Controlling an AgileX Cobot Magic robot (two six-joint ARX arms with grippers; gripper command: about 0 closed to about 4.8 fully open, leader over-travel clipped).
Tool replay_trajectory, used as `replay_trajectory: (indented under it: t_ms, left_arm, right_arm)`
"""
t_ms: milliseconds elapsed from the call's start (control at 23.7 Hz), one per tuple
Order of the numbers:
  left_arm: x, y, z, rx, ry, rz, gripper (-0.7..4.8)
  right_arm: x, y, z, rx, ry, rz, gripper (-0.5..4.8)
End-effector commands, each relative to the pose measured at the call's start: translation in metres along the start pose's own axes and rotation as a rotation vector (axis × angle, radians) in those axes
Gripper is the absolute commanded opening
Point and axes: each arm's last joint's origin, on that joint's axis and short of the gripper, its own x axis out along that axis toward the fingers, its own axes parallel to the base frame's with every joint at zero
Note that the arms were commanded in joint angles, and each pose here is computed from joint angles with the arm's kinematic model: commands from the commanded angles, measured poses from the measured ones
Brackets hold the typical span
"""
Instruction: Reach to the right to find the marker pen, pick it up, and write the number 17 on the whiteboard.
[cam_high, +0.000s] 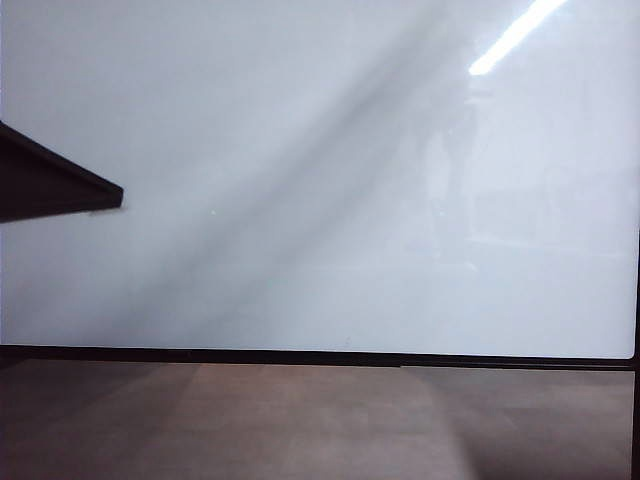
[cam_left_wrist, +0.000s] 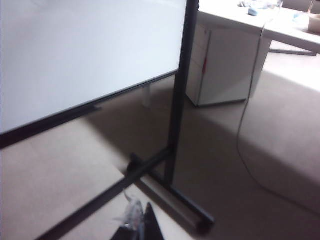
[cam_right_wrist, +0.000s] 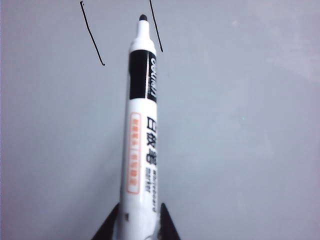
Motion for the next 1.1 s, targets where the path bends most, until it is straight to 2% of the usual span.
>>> replay_trajectory:
  t_ms: [42, 169, 295, 674, 885, 1096]
  left_arm:
    - [-0.005, 0.005, 0.009, 0.0, -0.089, 0.045, -0.05]
    - [-0.012, 0.014, 0.015, 0.003, -0.166, 0.129, -0.05]
    - [-0.022, 0.027, 0.02, 0.01, -0.227, 0.269, -0.05]
    - [-0.031, 0.047, 0.008, -0.024, -0.117, 0.473, -0.05]
    - [-0.042, 0.057, 0.014, -0.004, -0.19, 0.609, -0.05]
    - [-0.048, 0.054, 0.015, 0.009, -0.223, 0.623, -0.05]
  right_arm:
    - [-0.001, 0.001, 0.003, 0.004, -0.02, 0.01, -0.04]
    - [-0.001, 0.001, 0.003, 0.004, -0.019, 0.013, -0.04]
    - [-0.001, 0.001, 0.004, 0.005, -0.026, 0.015, -0.04]
    - [-0.001, 0.002, 0.005, 0.002, -0.039, 0.018, -0.04]
    - [-0.001, 0.002, 0.005, 0.003, -0.039, 0.018, -0.04]
    - [-0.001, 0.002, 0.005, 0.003, -0.037, 0.035, -0.04]
